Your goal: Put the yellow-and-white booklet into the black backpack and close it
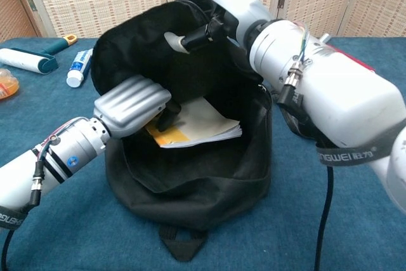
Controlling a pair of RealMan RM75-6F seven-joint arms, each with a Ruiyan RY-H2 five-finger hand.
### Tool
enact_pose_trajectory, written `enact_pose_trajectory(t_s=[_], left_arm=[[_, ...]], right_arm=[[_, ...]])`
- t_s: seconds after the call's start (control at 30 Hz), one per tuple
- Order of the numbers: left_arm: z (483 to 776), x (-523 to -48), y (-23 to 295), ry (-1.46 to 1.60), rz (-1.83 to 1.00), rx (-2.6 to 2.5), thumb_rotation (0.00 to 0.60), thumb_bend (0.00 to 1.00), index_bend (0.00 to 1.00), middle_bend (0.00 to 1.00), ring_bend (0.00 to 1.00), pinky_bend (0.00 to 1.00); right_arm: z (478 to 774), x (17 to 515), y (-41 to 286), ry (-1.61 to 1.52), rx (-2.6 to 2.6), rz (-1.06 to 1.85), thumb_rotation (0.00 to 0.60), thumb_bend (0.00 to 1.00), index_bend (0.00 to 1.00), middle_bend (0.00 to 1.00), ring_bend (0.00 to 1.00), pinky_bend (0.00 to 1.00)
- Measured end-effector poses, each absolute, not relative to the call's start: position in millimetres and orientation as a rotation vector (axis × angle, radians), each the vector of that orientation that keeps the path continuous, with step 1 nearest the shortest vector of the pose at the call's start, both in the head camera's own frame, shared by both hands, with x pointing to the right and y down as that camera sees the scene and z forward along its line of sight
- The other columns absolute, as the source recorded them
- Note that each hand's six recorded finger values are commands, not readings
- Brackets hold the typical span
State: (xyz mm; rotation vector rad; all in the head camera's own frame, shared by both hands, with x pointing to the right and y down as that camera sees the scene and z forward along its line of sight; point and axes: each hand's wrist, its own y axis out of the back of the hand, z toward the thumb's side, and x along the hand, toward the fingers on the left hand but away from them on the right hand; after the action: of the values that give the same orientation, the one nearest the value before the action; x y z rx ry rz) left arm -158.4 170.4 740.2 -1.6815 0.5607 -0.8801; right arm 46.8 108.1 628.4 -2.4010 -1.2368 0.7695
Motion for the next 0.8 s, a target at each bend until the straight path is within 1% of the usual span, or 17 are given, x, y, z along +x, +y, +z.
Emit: enact_pose_trajectory(t_s=[0.07, 0.13, 0.2, 0.27, 0.4, 0.57, 0.7, 0.8], left_arm=[[740, -158, 171, 0.561, -0.910, -1.664, 0.600, 0.24, 0.46, 0.54, 0.48, 0.51], [739, -158, 172, 0.565, -0.935, -1.654, 0.600, 0.15, 0.36, 0.45, 0.41, 0.49], [737, -157, 174, 0.575, -0.960, -1.646, 0.600, 0.10, 0.28, 0.40, 0.37, 0.48], [733, -156, 177, 0.595, -0.976, -1.651, 0.600, 0.08, 0.24, 0.38, 0.36, 0.47], [723, -157, 181, 0.641, -0.986, -1.671, 0.600, 0.07, 0.22, 0.38, 0.36, 0.45], [704, -163, 188, 0.693, -0.964, -1.691, 0.600, 0.07, 0.22, 0.38, 0.36, 0.44], [689, -172, 196, 0.714, -0.939, -1.711, 0.600, 0.07, 0.24, 0.39, 0.37, 0.45], [676, -179, 202, 0.731, -0.925, -1.734, 0.600, 0.07, 0.27, 0.42, 0.40, 0.48]], right_arm=[[629, 48, 107, -1.241, -2.397, 0.769, 0.600, 0.86, 0.80, 0.46, 0.41, 0.26], [629, 49, 105, -1.248, -2.391, 0.770, 0.600, 0.86, 0.80, 0.46, 0.41, 0.26], [630, 50, 103, -1.256, -2.387, 0.773, 0.600, 0.86, 0.80, 0.46, 0.41, 0.26], [632, 51, 101, -1.264, -2.385, 0.777, 0.600, 0.86, 0.80, 0.46, 0.41, 0.26], [635, 54, 98, -1.276, -2.376, 0.787, 0.600, 0.86, 0.79, 0.46, 0.41, 0.26], [639, 58, 93, -1.300, -2.365, 0.800, 0.600, 0.86, 0.79, 0.46, 0.41, 0.26], [643, 61, 91, -1.307, -2.362, 0.817, 0.600, 0.86, 0.78, 0.45, 0.41, 0.26], [645, 63, 91, -1.308, -2.368, 0.824, 0.600, 0.86, 0.78, 0.45, 0.41, 0.26]])
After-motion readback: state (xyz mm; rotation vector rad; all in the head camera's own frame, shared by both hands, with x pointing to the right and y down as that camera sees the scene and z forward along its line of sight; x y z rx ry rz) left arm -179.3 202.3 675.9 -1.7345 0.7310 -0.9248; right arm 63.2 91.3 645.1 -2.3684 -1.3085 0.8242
